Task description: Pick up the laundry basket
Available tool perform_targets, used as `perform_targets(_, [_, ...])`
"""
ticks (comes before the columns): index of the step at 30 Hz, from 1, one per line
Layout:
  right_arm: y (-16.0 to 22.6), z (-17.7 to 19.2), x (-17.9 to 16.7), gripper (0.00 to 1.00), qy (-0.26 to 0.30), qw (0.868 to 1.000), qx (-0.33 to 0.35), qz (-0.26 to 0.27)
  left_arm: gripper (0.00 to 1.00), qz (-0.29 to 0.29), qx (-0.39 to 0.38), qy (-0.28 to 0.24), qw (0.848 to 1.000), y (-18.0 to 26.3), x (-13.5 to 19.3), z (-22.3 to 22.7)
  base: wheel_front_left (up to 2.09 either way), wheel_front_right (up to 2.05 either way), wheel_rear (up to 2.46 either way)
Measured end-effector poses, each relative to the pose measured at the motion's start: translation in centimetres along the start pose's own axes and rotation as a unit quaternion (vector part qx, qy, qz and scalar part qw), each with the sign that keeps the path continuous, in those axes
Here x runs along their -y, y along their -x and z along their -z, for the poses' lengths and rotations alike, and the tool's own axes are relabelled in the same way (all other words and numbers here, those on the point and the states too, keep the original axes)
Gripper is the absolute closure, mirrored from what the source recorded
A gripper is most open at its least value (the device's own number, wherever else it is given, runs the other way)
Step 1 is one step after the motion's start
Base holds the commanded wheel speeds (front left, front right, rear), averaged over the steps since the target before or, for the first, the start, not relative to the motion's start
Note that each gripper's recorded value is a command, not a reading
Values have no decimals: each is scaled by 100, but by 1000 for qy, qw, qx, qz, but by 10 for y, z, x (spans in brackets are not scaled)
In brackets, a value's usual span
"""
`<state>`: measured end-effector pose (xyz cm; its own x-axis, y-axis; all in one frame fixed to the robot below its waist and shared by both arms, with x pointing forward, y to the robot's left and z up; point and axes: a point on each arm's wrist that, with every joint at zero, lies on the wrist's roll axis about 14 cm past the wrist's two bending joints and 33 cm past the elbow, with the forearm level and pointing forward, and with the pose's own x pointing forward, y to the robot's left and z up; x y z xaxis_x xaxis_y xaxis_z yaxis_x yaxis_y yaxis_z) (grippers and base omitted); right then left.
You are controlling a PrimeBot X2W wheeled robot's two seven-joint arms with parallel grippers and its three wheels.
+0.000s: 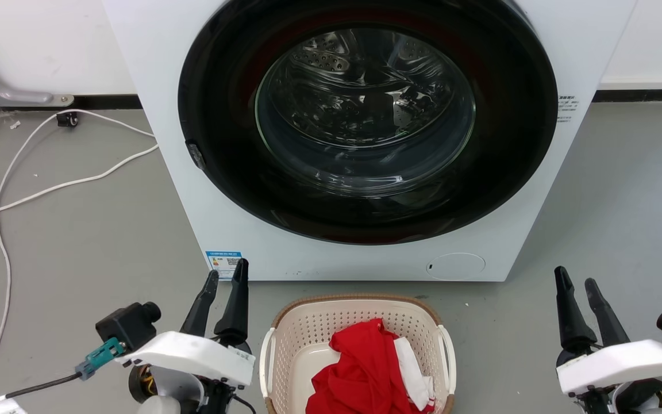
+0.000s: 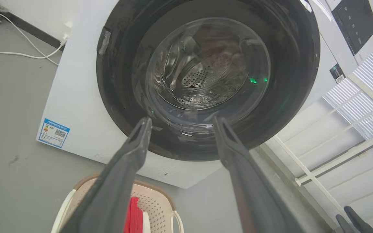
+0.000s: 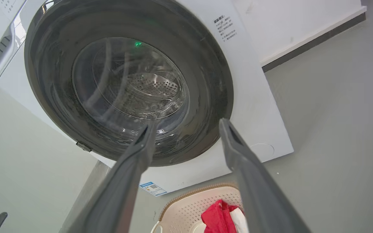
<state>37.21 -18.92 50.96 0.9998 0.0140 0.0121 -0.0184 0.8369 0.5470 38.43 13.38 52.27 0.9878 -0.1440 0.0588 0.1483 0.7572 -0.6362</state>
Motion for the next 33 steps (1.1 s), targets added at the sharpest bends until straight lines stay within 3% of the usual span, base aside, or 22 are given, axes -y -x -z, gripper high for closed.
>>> perform_targets(33, [6, 3, -11, 0, 188, 982, -5, -25, 0, 33, 1, -209, 977, -4, 18, 10, 0, 0, 0])
